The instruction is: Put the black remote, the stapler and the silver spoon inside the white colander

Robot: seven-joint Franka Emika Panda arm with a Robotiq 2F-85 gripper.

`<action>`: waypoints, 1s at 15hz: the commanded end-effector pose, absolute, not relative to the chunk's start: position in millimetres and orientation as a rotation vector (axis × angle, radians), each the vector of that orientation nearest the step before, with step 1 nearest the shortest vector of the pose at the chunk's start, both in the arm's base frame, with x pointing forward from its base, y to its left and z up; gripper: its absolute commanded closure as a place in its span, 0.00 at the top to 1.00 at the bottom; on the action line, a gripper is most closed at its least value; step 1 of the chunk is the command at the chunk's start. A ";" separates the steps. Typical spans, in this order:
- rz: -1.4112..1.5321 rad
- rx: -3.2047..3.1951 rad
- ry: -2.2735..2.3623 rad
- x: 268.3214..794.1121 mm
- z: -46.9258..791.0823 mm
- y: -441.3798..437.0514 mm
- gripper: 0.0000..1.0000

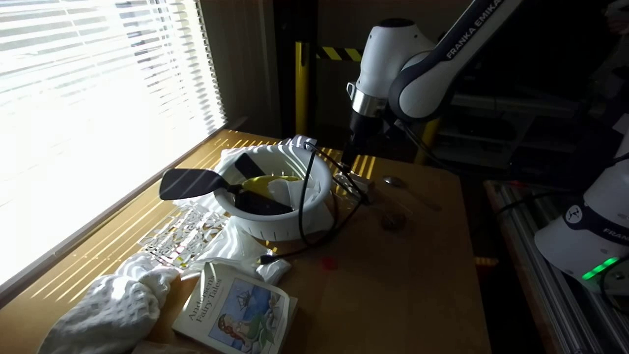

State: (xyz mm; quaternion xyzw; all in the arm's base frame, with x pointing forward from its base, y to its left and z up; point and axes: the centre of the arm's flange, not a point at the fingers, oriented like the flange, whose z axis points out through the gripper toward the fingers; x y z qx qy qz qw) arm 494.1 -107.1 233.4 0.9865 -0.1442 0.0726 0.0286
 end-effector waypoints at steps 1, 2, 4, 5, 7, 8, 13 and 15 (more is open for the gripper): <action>0.172 3.113 -0.491 503.2 210.8 -128.7 1.00; 0.153 3.133 -0.492 504.6 204.5 -131.1 1.00; 0.108 3.154 -0.489 511.0 189.9 -135.0 1.00; 0.084 3.165 -0.487 513.8 183.7 -137.1 1.00; 0.054 3.175 -0.478 519.6 174.4 -142.6 1.00; 0.036 3.177 -0.470 522.6 168.9 -145.4 1.00; -0.030 3.197 -0.366 542.4 153.4 -142.8 0.59; -0.046 3.199 -0.343 548.0 153.0 -141.8 0.45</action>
